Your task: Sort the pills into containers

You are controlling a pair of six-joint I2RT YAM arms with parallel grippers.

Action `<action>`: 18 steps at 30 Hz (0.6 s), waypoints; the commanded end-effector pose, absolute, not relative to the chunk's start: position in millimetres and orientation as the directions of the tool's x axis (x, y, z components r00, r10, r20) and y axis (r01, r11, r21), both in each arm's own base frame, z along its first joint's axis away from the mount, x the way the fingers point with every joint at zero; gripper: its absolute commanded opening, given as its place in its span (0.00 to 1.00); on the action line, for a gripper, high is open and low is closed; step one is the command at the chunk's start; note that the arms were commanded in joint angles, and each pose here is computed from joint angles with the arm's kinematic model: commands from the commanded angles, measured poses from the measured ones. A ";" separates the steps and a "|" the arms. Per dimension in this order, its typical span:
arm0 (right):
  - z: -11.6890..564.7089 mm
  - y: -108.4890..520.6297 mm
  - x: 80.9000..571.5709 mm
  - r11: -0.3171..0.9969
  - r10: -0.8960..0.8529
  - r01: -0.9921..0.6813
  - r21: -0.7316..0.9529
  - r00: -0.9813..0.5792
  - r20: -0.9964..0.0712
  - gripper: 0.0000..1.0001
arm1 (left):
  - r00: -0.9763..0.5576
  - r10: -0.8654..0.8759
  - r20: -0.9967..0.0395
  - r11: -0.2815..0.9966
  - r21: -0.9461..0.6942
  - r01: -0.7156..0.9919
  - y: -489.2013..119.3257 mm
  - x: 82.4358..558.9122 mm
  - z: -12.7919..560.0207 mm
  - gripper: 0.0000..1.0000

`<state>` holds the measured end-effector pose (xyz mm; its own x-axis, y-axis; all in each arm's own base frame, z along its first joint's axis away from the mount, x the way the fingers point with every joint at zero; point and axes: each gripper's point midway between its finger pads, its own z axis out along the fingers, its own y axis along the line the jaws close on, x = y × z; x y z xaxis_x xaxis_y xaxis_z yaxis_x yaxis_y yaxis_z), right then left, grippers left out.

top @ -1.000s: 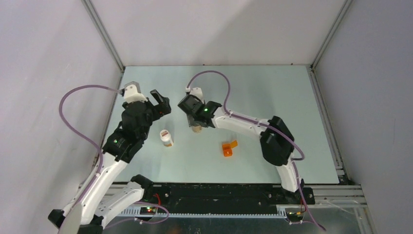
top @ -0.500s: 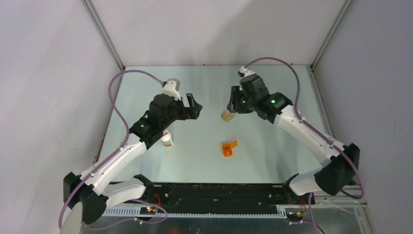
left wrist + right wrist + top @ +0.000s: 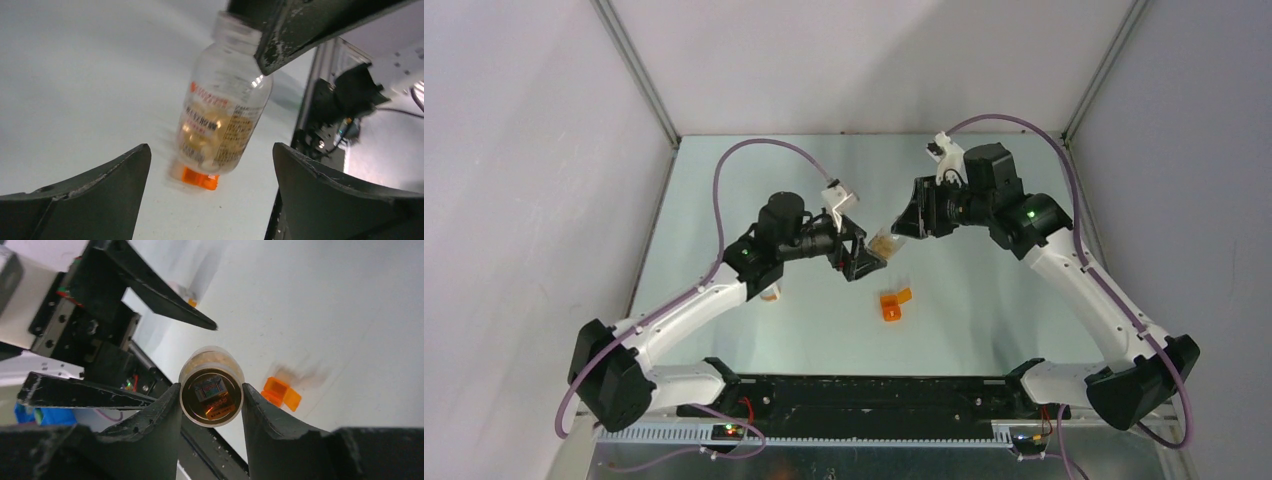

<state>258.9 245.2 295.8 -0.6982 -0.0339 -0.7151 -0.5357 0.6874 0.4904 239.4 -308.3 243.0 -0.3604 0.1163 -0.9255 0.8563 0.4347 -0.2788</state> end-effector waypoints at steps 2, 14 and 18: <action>311.5 258.3 235.1 0.552 -0.096 -0.654 0.518 -0.666 -0.739 0.28 | -0.227 0.121 -0.966 0.138 -0.210 0.968 -330.4 205.2 273.3 0.95; 314.9 271.8 216.8 0.428 -0.140 -0.711 0.558 -0.662 -0.736 0.28 | -0.228 0.131 -0.965 0.052 -0.223 0.974 -334.9 194.4 270.5 0.69; 315.7 277.3 214.2 0.398 -0.147 -0.717 0.571 -0.665 -0.732 0.28 | -0.227 0.129 -0.965 0.051 -0.223 0.974 -335.5 194.8 269.5 0.63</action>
